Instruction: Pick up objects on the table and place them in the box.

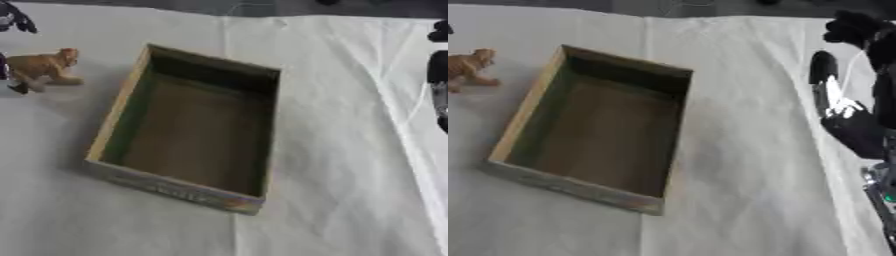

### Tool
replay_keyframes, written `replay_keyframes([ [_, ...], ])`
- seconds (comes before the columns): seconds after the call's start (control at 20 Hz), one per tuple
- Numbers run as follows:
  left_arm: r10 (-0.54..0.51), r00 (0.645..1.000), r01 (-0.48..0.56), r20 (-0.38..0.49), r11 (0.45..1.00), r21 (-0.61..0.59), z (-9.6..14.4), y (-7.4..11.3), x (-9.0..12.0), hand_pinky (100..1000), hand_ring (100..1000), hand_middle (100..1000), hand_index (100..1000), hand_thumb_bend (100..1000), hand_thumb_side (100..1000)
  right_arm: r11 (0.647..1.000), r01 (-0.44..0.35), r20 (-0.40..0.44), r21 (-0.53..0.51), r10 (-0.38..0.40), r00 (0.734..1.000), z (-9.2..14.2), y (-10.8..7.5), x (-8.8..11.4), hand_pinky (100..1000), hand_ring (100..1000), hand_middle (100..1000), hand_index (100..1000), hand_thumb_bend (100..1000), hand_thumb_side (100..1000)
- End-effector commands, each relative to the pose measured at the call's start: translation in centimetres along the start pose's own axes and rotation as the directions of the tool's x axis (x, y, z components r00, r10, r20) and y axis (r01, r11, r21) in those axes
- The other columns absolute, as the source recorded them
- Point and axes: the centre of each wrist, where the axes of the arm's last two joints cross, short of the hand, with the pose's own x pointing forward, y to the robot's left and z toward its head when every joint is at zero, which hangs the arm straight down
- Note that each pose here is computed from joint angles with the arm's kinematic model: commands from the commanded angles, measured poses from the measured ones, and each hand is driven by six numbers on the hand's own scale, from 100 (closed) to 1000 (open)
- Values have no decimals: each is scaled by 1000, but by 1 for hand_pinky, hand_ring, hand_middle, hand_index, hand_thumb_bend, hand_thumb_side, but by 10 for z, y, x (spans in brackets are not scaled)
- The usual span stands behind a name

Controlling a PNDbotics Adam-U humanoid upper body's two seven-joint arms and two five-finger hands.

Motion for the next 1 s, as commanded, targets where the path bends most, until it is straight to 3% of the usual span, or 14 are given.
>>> replay_keyframes([
  [0.05, 20, 999, -19, -44, 999, 27, 7, 7, -13, 905, 854, 766, 849, 820, 200, 1000, -21, 32, -2, 21, 999, -6, -6, 4, 824, 719, 697, 834, 222, 657],
  [0.4, 29, 996, -27, -89, 999, 25, 5, -3, -17, 900, 851, 765, 848, 805, 144, 1000, -21, 38, -4, 21, 999, -7, -5, 4, 825, 718, 696, 835, 218, 656],
  [1.0, 79, 993, -78, -89, 997, 19, 4, -7, -19, 877, 822, 731, 811, 816, 176, 999, -31, 31, -10, 31, 999, -5, -5, 3, 827, 718, 695, 835, 214, 654],
])
